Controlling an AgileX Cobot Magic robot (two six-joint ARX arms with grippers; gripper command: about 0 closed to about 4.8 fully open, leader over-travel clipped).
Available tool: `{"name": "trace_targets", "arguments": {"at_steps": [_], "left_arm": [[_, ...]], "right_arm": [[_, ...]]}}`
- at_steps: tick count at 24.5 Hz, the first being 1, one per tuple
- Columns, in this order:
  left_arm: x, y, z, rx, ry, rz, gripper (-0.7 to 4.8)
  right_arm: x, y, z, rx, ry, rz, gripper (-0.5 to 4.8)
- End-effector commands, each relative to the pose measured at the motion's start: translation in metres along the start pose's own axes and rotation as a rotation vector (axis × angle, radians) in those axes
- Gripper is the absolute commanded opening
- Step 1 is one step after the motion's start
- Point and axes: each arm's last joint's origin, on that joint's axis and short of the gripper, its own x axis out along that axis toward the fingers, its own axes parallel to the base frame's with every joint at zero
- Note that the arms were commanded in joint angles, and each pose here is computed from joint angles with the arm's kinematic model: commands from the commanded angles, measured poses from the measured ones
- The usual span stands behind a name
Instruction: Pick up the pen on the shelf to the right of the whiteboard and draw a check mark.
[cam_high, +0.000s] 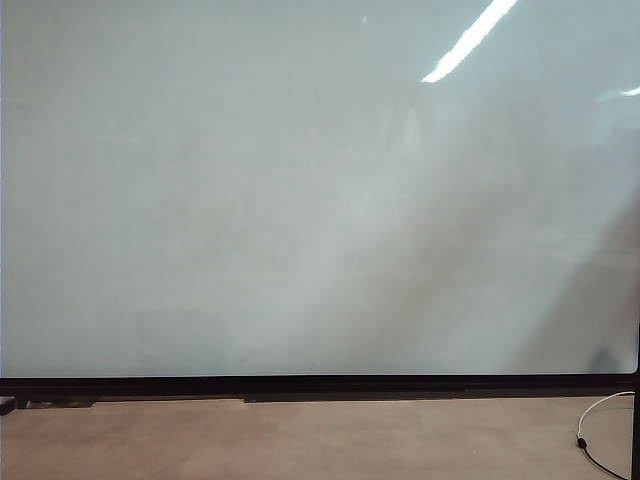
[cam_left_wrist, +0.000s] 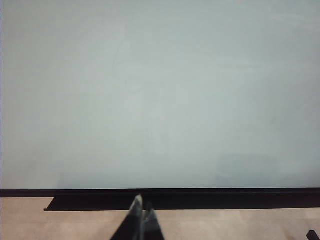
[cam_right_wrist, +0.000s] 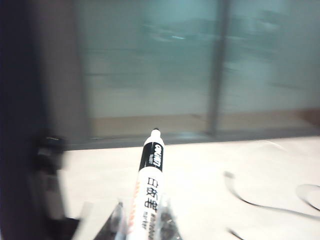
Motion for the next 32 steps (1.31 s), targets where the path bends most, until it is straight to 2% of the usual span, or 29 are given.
{"name": "trace_targets", "arguments": {"at_steps": [1,7,10,14,19,26,28,31,32], "left_arm": [[0.000,0.000,0.002,0.004,-0.015,0.000,-0.04],[0.000,0.000,0.002,0.004,-0.016,-0.001,-0.04],[0.000,0.000,0.002,0.004,-0.015,0.000,-0.04],[0.000,0.000,0.002,0.004,-0.015,0.000,-0.04],[0.000,0.000,0.002,0.004,-0.015,0.000,-0.04],[0.000,0.000,0.002,0.004,-0.016,0.000,-0.05],[0.000,0.000,0.002,0.004,-0.016,-0.001,-0.04],[0.000,0.000,0.002,0.004,-0.016,-0.001,-0.04],[0.000,0.000,0.002,0.004,-0.016,-0.001,-0.04]], "right_arm": [[-0.009,0.012,0.013,-0.022,-0.047,-0.145,-0.03],[-0.037,0.055,0.038,-0.023,-0.110,-0.308,-0.03],[-0.052,0.071,0.042,-0.005,-0.076,-0.335,-0.03],[-0.081,0.097,0.049,0.012,-0.075,-0.287,-0.03],[-0.098,0.123,0.056,0.041,-0.035,-0.161,-0.03],[-0.105,0.152,0.064,0.080,-0.025,0.116,-0.03],[-0.105,0.159,0.063,0.102,-0.017,0.199,-0.03],[-0.105,0.173,0.062,0.143,0.009,0.409,-0.03],[-0.105,0.174,0.062,0.145,0.014,0.449,-0.03]]}}
